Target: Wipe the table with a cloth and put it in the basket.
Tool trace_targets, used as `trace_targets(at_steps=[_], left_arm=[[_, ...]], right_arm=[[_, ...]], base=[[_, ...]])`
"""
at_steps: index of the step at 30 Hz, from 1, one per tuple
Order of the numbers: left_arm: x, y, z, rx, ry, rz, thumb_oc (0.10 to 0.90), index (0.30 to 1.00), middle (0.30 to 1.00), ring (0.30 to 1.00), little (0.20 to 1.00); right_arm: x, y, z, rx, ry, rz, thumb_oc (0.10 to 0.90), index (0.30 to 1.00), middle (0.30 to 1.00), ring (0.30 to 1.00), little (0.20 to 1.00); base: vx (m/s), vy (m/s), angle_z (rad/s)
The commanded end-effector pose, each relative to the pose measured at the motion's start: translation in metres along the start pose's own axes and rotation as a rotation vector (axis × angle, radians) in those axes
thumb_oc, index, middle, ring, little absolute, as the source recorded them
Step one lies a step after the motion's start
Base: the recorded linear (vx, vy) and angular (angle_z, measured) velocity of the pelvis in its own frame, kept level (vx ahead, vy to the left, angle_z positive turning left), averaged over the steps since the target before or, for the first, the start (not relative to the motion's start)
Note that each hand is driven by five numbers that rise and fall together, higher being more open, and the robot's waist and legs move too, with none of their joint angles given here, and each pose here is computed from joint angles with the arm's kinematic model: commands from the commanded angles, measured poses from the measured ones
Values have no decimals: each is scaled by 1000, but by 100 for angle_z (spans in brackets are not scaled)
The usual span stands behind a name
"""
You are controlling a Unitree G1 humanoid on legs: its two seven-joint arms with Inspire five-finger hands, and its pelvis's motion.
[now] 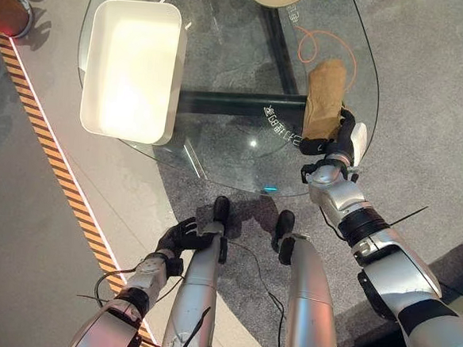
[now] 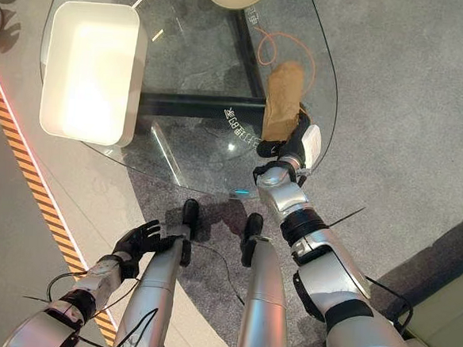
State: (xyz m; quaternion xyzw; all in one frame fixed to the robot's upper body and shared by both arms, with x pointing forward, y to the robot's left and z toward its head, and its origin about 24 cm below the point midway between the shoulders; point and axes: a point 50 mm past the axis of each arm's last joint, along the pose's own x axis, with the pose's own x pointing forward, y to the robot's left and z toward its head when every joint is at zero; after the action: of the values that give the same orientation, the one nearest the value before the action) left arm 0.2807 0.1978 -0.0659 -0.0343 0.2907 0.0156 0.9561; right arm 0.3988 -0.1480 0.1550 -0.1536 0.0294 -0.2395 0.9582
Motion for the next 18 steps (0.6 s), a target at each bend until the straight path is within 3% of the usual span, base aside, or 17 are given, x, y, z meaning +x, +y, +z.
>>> trace_targets(at_steps=[1,8,18], left_arm=[[-7,-10,-30,26,78,-15,800,900,900,900,900],[-8,-10,-32,14,79,-4,800,900,900,900,900],[-9,-13,-34,5,79,-15,800,900,900,900,900]], right_arm=[[-18,26,40,283,-55,190,800,900,900,900,900],[-26,29,47,330,-103,218,800,900,900,900,900],[-21,28,41,116,-148,227,800,900,900,900,900]], base=[[0,0,0],[0,0,0],[0,0,0]])
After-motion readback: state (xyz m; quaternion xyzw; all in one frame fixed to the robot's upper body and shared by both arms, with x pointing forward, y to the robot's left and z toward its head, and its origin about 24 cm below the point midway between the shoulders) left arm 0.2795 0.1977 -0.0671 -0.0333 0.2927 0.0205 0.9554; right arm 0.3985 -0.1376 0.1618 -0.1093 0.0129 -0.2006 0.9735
